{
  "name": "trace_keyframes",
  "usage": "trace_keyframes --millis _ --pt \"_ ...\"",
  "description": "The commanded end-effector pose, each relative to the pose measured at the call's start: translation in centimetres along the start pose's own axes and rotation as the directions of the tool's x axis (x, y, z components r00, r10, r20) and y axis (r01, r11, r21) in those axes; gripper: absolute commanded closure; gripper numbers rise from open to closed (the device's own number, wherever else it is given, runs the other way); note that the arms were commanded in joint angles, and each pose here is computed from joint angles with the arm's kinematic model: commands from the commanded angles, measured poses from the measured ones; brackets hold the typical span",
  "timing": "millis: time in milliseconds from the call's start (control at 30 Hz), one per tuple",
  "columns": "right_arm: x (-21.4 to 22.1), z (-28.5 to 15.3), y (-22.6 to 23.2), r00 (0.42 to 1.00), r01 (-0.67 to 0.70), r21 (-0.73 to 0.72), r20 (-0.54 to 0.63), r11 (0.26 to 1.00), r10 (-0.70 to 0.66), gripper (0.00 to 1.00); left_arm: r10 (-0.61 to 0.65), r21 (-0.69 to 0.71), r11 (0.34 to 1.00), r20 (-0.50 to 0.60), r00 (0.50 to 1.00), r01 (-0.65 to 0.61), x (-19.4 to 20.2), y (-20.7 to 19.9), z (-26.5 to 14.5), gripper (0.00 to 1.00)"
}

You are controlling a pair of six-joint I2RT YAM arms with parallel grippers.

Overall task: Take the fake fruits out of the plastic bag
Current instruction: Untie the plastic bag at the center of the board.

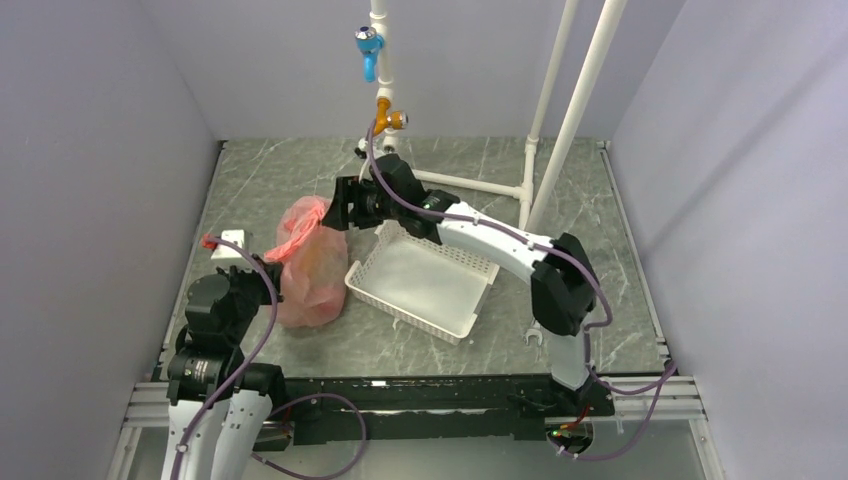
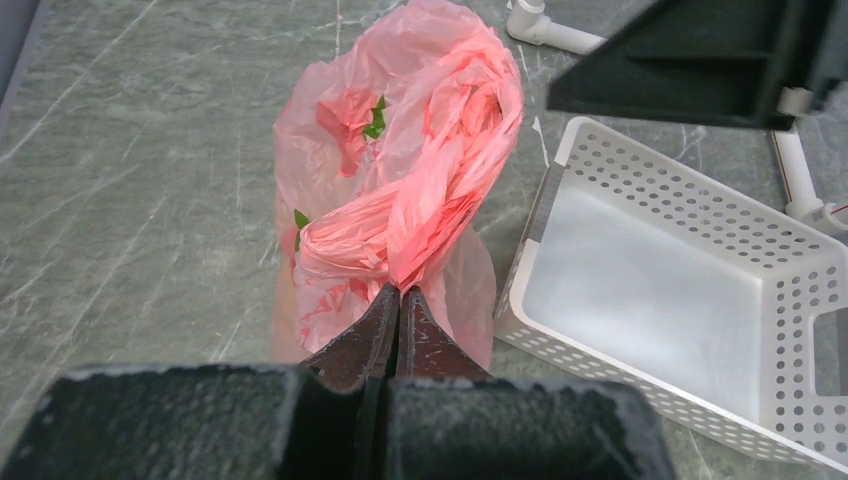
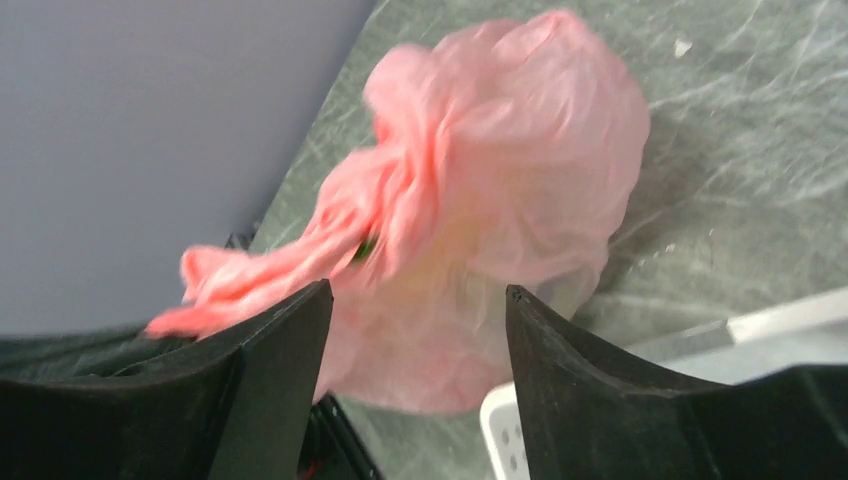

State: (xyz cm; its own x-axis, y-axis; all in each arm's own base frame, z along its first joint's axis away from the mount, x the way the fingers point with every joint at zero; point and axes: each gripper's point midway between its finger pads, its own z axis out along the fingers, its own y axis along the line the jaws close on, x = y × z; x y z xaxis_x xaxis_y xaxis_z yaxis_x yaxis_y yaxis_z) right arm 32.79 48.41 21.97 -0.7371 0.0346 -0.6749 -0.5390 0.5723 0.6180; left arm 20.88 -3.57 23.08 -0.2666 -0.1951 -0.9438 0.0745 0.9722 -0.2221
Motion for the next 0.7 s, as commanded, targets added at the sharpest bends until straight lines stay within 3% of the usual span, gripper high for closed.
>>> trace_keyframes --millis 0,167,300,667 --pt "-2.4 -4.5 4.0 0.992 0.057 -0.060 0.116 0.997 -0.050 0.31 0.009 0.041 0.999 0.029 1.000 -0.010 -1.1 -0.7 0.3 1.00" --pt "-2.3 -5.8 6.5 0.986 0.045 -0.230 0.168 0.972 -0.006 0.32 0.010 0.054 0.998 0.030 0.999 -0.012 -1.1 -0.8 0.4 1.00" --pt "-1.5 -4.7 6.8 0.988 -0.003 -0.290 0.149 0.957 0.048 0.45 0.008 0.056 0.998 0.033 0.999 -0.010 -1.2 -0.8 0.4 1.00" --pt "-1.5 -0.8 4.9 0.981 -0.102 -0.277 0.129 0.955 0.143 0.51 0.008 0.065 0.998 0.040 0.999 -0.011 -1.3 -1.0 0.3 1.00"
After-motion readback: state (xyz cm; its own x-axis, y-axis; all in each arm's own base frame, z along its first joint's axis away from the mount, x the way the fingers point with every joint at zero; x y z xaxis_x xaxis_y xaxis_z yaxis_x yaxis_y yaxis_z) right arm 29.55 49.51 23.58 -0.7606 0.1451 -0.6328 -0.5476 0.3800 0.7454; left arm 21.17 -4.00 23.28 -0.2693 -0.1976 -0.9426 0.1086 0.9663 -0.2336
